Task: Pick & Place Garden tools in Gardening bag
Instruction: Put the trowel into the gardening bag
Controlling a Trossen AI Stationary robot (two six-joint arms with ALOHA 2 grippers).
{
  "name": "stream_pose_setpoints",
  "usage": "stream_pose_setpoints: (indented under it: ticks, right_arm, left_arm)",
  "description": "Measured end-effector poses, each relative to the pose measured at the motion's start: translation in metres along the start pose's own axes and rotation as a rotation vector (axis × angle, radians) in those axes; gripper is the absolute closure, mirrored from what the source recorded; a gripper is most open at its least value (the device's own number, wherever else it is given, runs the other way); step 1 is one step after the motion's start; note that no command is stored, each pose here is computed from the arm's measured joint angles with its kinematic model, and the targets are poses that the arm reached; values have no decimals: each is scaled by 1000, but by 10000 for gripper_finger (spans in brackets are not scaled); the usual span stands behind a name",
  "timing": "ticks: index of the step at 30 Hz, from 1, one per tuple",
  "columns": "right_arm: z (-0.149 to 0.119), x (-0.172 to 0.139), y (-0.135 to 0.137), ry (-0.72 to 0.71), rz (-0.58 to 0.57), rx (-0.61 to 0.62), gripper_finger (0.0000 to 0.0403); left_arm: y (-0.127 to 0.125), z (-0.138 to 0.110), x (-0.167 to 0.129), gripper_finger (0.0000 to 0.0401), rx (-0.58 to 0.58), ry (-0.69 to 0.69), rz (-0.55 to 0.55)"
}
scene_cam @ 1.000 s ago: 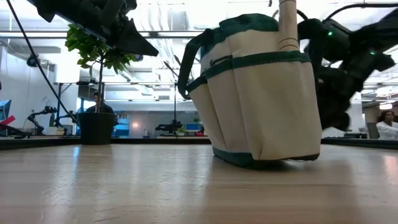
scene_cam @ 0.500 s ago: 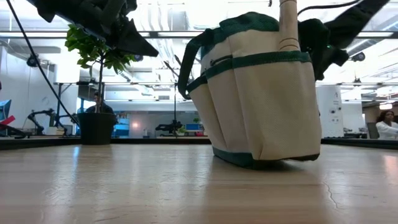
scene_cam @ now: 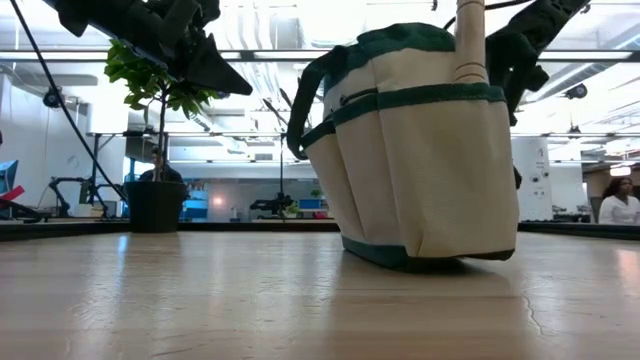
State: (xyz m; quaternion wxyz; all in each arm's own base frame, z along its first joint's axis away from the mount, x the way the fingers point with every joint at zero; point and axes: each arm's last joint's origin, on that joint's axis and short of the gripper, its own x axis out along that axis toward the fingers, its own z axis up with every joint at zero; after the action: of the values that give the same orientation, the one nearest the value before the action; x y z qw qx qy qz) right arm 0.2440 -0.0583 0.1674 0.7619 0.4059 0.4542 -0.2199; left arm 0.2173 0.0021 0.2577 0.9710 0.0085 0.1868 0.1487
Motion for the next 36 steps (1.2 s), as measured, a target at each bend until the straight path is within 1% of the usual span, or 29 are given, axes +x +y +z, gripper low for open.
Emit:
stream_pose_setpoints:
  ticks: [5,10,14,17,22,25,29,34,36]
  right_arm:
    - [-1,5,2,9,1,-13,235]
    - [7,0,5,-63,59,-46,212]
    - [7,-10,7,-85,81,-83,207]
    - [6,-16,3,-83,64,-115,210]
    - [17,-26,-12,-134,28,-47,220]
    - [21,-27,-19,-117,70,30,225]
    - [16,-12,-23,-70,79,119,229]
    - [8,2,-23,-41,85,163,239]
    - [2,6,-22,-27,65,174,242]
  left_arm:
    - [0,0,0,398,0,1,1]
    - [1,0,0,398,0,3,3]
    - [1,-1,0,398,-6,10,3]
    - [1,-2,0,398,-4,21,5]
    - [2,-2,0,398,-12,21,8]
    - [2,-2,0,398,-19,21,8]
    - [2,-2,1,398,-19,22,8]
    - [3,-3,1,398,-4,25,13]
    - [3,-3,1,398,0,28,14]
